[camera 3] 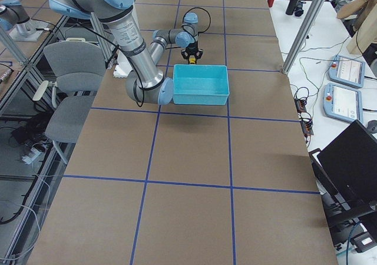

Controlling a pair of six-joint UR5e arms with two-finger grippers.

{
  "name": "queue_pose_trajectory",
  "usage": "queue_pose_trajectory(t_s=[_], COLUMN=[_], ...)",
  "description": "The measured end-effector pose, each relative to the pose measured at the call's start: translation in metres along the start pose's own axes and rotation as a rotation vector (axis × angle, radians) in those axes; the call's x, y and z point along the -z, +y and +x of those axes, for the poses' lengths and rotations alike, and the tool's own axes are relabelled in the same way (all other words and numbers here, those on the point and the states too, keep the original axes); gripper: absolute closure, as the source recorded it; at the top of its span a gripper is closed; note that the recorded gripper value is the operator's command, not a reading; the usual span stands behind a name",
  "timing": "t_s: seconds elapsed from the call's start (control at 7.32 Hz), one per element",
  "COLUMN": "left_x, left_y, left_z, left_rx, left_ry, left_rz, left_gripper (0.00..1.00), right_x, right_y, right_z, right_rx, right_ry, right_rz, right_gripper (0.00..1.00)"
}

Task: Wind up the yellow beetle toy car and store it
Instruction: 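Lift the car with the right gripper and carry it into the bin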

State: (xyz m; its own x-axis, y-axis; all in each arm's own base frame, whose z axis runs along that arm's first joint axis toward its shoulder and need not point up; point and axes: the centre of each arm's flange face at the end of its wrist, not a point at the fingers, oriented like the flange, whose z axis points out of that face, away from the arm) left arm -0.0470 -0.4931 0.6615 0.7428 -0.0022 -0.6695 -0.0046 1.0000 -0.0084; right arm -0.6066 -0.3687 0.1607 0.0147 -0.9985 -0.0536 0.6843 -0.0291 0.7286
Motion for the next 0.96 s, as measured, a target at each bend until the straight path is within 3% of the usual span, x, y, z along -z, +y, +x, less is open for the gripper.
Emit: queue_pose_trajectory(t_s=[0.14, 0.41, 0.68, 0.96], left_x=[0.000, -0.001, -0.001, -0.003], left_y=[0.000, -0.001, -0.001, -0.001], left_z=[0.001, 0.001, 0.001, 0.000], left_rx=[-0.001, 0.000, 0.000, 0.000], left_ry=[0.001, 0.000, 0.001, 0.000], left_rz=[-0.001, -0.002, -0.003, -0.005], left_gripper=[0.00, 0.00, 0.00, 0.00], right_x=[0.044, 0.110, 0.138, 0.127], right_y=[-0.015, 0.017, 0.095, 0.165], right_z=[-0.006, 0.000, 0.035, 0.062], right_rx=[-0.029, -0.075, -0.100, -0.031], right_ry=[-0.009, -0.016, -0.019, -0.055], right_rz=[-0.009, -0.023, -0.031, -0.052], right_gripper=[1.00, 1.00, 1.00, 1.00])
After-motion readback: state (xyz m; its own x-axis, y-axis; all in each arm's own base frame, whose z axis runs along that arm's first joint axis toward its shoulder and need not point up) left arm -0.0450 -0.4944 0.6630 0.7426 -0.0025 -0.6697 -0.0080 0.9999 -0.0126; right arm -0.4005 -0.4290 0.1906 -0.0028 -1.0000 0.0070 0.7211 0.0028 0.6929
